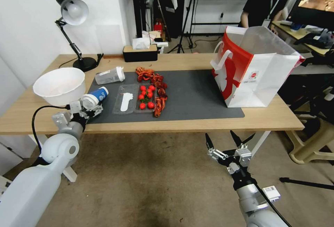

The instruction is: Pick up the trash from the table and place it into the takeout bag.

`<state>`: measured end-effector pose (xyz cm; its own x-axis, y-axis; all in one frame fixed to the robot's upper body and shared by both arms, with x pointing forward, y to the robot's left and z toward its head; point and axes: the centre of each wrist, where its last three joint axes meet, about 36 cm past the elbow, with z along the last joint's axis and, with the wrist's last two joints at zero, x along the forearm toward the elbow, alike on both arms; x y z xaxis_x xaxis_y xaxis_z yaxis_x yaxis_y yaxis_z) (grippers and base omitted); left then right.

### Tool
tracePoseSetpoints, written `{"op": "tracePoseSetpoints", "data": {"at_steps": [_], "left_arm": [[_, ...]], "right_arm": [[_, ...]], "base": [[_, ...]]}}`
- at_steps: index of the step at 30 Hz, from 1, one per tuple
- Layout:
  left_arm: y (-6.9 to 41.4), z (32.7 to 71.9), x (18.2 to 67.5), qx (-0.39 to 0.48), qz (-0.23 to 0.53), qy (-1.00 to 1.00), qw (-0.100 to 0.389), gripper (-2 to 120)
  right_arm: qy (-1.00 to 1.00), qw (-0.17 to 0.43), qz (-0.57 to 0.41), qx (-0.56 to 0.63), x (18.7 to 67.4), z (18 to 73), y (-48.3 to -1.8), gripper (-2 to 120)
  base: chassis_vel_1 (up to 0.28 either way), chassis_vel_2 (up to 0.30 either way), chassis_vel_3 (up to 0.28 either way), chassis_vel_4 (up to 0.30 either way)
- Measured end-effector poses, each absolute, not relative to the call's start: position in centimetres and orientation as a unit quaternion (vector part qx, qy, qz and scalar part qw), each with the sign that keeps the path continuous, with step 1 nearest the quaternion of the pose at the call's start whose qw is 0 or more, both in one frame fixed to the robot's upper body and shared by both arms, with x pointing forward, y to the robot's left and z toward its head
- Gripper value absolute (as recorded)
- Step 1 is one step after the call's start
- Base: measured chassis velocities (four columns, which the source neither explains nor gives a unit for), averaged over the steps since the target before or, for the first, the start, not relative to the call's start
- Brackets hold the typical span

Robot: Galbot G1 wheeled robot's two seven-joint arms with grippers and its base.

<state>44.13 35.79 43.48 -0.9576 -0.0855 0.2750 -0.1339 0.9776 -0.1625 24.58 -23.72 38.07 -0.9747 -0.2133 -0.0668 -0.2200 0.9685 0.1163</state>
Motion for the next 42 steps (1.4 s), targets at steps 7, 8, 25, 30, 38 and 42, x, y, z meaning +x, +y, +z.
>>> {"op": "tracePoseSetpoints", "data": {"at_steps": [7,8,25,30,38,42], "left_arm": [[35.9,43.0,44.5,0.046,0.101,-0.987,0.112,100],[35.9,43.0,44.5,0.046,0.101,-0.987,0.112,100],[35.0,43.6,43.6,0.027,0.112,-0.990,0.086,69],[33.9,46.5,42.6,-0.021,0.118,-0.992,0.027,69],[32.5,50.7,42.6,-0.105,0.130,-0.985,-0.043,69],[31.6,52.4,43.8,-0.165,0.131,-0.975,-0.074,69]], "right_arm": [[0.992,0.028,0.061,-0.106,24.5,38.2,-23.7,100],[0.992,0.028,0.061,-0.106,24.5,38.2,-23.7,100],[0.992,0.029,0.064,-0.104,24.7,38.2,-23.4,100],[0.992,0.029,0.065,-0.103,24.8,38.2,-23.3,100],[0.992,0.032,0.065,-0.102,24.7,38.5,-23.3,100],[0.993,0.034,0.063,-0.098,24.4,38.7,-23.3,100]], "base": [[0.000,0.000,0.000,0.000],[0.000,0.000,0.000,0.000],[0.000,0.000,0.000,0.000],[0.000,0.000,0.000,0.000],[0.000,0.000,0.000,0.000],[0.000,0.000,0.000,0.000]]}}
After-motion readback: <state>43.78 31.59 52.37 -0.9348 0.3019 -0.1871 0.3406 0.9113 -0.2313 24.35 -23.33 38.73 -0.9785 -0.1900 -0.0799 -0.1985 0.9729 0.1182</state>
